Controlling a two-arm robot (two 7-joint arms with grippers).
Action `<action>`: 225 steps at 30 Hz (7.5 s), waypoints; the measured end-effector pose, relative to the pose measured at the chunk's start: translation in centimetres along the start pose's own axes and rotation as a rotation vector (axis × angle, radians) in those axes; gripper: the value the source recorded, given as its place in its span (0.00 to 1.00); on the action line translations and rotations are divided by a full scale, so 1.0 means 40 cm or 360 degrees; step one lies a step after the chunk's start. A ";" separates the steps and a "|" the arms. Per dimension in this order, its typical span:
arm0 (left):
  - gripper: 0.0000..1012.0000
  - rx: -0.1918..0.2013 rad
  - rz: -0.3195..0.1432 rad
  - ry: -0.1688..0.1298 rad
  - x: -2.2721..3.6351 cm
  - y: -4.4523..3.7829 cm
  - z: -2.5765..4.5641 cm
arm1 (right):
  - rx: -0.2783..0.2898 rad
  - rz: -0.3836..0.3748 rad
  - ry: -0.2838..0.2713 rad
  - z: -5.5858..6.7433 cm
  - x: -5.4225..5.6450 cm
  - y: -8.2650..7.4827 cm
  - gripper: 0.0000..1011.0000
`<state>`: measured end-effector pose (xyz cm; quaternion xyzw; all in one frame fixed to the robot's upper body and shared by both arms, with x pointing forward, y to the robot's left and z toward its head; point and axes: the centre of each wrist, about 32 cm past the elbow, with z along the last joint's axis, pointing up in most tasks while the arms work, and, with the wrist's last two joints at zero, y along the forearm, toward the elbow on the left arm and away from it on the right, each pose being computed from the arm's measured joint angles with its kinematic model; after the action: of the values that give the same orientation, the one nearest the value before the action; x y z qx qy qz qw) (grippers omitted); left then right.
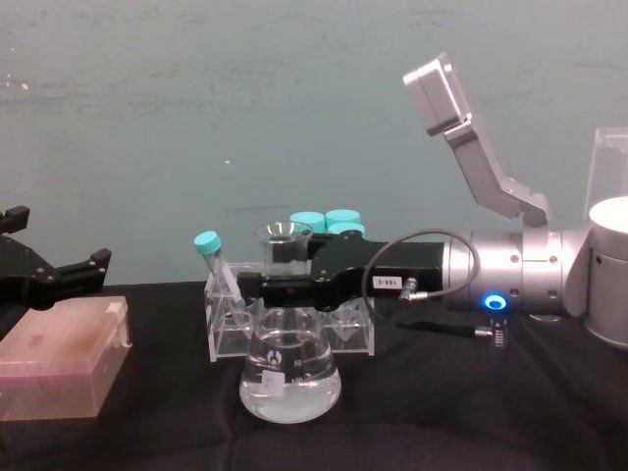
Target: Place the experimental apparatus aside using one hand.
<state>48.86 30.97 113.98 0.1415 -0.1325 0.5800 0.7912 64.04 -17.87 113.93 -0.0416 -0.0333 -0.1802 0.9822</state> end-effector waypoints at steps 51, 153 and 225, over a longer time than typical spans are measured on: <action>0.99 0.0000 0.0000 0.0000 0.000 0.000 0.000 | 0.0056 -0.0060 -0.0002 0.015 -0.021 -0.056 0.45; 0.99 0.0000 0.0000 0.0000 0.000 0.000 0.000 | -0.0090 -0.1013 0.0073 0.011 -0.072 -0.411 0.45; 0.99 0.0000 0.0000 0.0000 0.000 0.000 0.000 | -0.0155 -0.1126 0.0112 -0.008 -0.045 -0.414 0.45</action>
<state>48.86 30.97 113.98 0.1415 -0.1325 0.5800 0.7912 56.48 -32.69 114.60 -0.0679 -0.0032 -0.5118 0.8564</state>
